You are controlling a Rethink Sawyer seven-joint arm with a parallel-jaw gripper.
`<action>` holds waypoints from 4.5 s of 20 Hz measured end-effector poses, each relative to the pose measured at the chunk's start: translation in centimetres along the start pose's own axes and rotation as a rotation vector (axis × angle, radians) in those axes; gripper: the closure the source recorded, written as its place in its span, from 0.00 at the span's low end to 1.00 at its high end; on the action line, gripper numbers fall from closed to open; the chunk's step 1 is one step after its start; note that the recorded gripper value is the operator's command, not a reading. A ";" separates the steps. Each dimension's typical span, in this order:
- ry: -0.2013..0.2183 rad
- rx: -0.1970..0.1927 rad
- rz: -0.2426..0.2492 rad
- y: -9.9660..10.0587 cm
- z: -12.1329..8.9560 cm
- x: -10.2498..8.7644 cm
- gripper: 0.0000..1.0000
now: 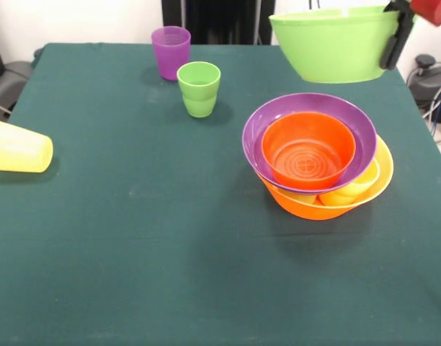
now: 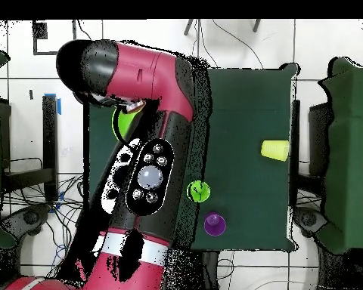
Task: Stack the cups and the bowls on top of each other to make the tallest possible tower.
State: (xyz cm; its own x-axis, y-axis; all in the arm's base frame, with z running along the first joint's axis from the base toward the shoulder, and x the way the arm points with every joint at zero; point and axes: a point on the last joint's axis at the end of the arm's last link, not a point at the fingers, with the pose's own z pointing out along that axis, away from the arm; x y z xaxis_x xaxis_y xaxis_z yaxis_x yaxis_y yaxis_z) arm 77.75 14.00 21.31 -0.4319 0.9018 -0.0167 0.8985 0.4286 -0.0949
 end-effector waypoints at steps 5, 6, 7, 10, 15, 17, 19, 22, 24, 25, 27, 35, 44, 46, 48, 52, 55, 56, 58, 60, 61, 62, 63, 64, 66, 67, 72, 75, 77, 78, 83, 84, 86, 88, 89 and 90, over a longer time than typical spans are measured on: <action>0.014 0.038 0.004 -0.4 1.7 0.0 1.00; 0.021 0.050 0.006 -0.5 2.2 0.1 1.00; 0.023 0.054 0.007 -0.5 2.4 0.1 1.00; 0.030 0.070 0.011 -0.7 3.3 0.0 1.00; 0.032 0.095 0.015 -1.0 5.0 -0.1 1.00; 0.033 0.105 0.017 -1.1 5.7 -0.3 1.00; 0.034 0.119 0.022 -1.4 6.6 -0.6 1.00; 0.033 0.129 0.027 -1.5 7.3 -1.2 1.00; 0.029 0.134 0.030 -1.5 8.0 -1.7 1.00; 0.027 0.135 0.030 -1.5 8.1 -1.8 1.00; 0.024 0.138 0.029 -1.4 8.3 -2.1 1.00; 0.023 0.164 0.014 -0.6 8.1 -2.1 1.00; 0.033 0.155 0.004 1.0 5.1 -1.8 1.00; 0.032 0.145 0.003 1.3 4.4 -1.8 1.00; 0.029 0.138 0.001 1.6 4.1 -1.9 1.00; 0.015 0.118 -0.002 2.3 3.2 -2.2 1.00; 0.009 0.110 -0.003 2.5 3.0 -2.5 1.00; 0.008 0.109 -0.002 2.6 3.1 -2.6 1.00; 0.007 0.107 -0.001 2.7 3.2 -2.8 1.00; 0.007 0.109 0.002 2.7 3.4 -3.1 1.00; 0.007 0.109 0.003 2.7 3.5 -3.1 1.00; 0.008 0.112 0.005 2.7 3.6 -3.3 1.00; 0.008 0.114 0.007 2.6 3.8 -3.4 1.00; 0.009 0.116 0.009 2.6 4.0 -3.5 1.00; 0.009 0.118 0.011 2.5 4.1 -3.6 1.00; 0.009 0.120 0.012 2.5 4.3 -3.7 1.00; 0.006 0.130 0.017 2.2 4.8 -4.1 1.00; 0.002 0.139 0.020 2.1 5.2 -4.3 1.00; 0.001 0.141 0.020 2.0 5.3 -4.4 1.00; 0.001 0.144 0.021 2.0 5.5 -4.4 1.00; 0.005 0.153 0.022 1.9 6.2 -4.4 1.00; 0.006 0.154 0.022 1.9 6.3 -4.4 1.00; 0.008 0.159 0.022 1.8 6.7 -4.4 1.00; 0.010 0.163 0.022 1.8 7.1 -4.3 1.00; 0.010 0.165 0.022 1.8 7.2 -4.3 1.00; 0.010 0.165 0.022 1.8 7.2 -4.3 1.00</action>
State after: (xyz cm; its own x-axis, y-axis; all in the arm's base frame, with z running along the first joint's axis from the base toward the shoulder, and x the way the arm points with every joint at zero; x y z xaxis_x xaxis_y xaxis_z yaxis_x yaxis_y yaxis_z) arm 80.64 10.46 14.02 -0.4110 0.9116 -0.0103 0.8821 0.3948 -0.2571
